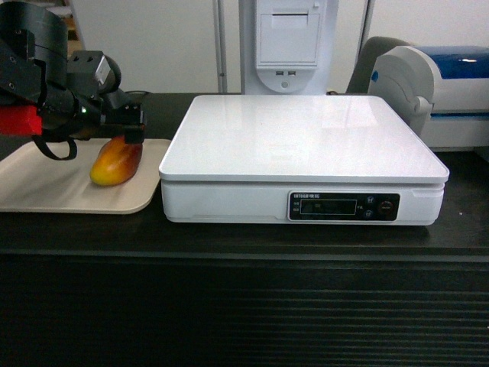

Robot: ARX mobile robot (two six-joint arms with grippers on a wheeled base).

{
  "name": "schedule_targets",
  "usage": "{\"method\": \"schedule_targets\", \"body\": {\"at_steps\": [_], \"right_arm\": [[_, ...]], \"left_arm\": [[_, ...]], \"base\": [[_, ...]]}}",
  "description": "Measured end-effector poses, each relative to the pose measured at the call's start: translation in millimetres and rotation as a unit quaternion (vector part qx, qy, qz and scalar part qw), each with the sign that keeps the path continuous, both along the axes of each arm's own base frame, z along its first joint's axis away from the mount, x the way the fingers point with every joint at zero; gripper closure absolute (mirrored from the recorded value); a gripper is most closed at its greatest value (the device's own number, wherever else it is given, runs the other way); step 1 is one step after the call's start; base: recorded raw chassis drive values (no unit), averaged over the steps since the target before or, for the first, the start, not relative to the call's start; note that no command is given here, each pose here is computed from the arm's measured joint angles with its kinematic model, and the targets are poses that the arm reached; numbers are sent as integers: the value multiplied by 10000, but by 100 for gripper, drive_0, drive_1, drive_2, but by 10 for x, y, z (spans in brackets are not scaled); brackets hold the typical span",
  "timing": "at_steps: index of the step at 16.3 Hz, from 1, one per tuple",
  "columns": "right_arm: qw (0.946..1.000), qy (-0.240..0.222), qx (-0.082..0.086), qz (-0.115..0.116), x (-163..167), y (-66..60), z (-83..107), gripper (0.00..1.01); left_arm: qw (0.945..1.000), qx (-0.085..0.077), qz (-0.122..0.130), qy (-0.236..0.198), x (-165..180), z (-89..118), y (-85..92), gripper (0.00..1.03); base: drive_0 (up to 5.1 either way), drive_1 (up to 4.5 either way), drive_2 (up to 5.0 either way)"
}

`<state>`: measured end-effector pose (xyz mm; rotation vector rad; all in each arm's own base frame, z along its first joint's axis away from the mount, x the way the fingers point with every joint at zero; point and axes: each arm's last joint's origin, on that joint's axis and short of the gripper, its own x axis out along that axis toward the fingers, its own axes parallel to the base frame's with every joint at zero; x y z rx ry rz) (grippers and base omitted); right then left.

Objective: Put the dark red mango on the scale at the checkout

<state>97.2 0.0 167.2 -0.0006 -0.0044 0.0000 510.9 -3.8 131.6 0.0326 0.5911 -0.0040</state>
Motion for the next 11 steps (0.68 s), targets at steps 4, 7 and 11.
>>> {"method": "schedule_targets", "body": {"at_steps": [4,7,11], "right_arm": [[10000,-2,0,2,0,0,0,3],[10000,0,0,0,0,0,0,3],[10000,0,0,0,0,0,0,3]], "left_arm": [[9999,-2,61,153,38,-124,62,5],[9996,-17,107,248,103,-230,118,5],[9979,-225,80,596,131,-399,136,5]], "base": [[0,0,0],[0,0,0],[0,0,0]]}}
